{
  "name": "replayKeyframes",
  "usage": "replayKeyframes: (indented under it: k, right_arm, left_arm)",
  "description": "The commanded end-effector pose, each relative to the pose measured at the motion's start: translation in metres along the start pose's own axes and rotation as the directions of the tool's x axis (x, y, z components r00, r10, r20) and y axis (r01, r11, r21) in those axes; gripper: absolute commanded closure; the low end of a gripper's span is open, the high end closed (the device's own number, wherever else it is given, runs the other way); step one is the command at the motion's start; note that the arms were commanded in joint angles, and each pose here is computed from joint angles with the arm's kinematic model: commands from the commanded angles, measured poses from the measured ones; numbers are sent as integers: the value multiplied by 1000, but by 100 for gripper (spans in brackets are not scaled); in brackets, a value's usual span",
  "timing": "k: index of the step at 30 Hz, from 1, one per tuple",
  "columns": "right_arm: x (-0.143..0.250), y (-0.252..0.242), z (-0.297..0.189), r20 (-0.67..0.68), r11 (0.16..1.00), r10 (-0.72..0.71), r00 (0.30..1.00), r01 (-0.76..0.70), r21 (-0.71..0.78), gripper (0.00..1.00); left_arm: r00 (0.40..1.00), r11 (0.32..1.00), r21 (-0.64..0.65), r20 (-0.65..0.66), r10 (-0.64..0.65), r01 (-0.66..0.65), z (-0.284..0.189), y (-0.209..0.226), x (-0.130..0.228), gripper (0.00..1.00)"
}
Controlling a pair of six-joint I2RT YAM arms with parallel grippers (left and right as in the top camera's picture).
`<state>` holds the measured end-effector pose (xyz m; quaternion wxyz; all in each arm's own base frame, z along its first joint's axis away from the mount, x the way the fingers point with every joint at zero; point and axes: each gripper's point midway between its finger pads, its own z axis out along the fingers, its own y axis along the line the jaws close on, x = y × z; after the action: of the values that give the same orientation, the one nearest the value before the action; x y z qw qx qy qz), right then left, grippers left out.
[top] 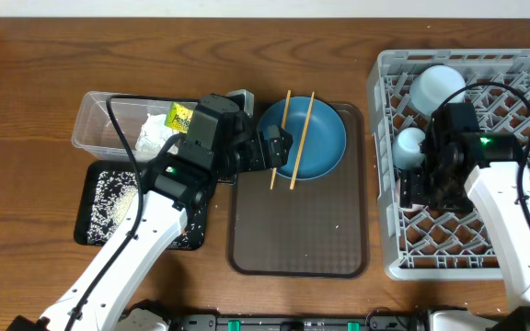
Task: Sort waste into correct bins and load items into the dishwasher rack
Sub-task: 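Lower the cup upside down into the rack and open the right gripper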
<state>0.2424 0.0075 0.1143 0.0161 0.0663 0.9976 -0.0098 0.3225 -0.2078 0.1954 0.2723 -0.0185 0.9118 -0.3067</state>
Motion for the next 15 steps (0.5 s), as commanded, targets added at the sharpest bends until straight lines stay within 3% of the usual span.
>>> replayKeyframes:
  k: [1, 8, 15]
  right_arm:
    - [-1, -5, 1, 0, 1000, 23, 1000, -23, 10, 22]
    - [-21, 8, -20, 73, 998, 13, 997, -8, -64, 26]
    - [-48, 64, -87, 202, 926, -12, 979, 87, -367, 28]
  left_arm:
    - [1000, 1000, -8, 9, 12, -12, -2, 1, -1, 1]
    - [1000, 1000, -8, 9, 12, -12, -2, 1, -1, 1]
    - [1000, 1000, -8, 9, 12, -12, -2, 1, -1, 1]
